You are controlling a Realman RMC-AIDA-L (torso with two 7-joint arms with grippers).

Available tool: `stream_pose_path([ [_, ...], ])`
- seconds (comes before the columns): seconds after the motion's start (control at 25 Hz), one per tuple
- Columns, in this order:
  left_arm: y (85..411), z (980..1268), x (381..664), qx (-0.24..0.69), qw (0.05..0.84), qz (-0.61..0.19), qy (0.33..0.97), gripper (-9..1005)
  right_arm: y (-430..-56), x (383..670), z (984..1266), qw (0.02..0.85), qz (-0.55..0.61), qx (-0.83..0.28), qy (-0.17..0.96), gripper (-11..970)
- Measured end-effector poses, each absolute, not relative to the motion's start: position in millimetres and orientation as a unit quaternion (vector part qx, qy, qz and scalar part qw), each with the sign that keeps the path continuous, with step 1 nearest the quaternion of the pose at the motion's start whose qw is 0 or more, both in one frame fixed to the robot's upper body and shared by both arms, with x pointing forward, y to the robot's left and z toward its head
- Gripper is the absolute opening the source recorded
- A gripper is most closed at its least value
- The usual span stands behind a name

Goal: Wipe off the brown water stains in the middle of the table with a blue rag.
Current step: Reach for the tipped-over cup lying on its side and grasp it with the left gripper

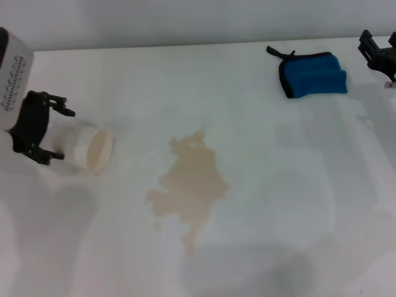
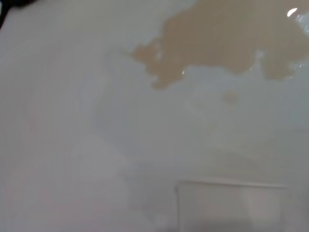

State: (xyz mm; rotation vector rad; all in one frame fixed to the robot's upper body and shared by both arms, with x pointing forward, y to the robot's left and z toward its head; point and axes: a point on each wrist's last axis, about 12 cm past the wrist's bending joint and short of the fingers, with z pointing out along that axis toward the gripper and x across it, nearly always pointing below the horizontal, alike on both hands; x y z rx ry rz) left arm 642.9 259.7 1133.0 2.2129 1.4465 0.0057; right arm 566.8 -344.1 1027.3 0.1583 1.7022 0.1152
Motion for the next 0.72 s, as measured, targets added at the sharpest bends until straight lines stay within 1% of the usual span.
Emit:
stream_pose_path([
  [0.44, 250, 1110, 641, 0.82, 0.234, 0.007, 0.522, 790, -343, 568, 1029, 0.658, 0.057, 0.072, 0.747, 679],
  [0.72, 249, 1106, 642, 0.81, 0.236, 0.008, 0.537, 783, -343, 567, 1028, 0.657, 0.057, 0.072, 0.748, 679],
])
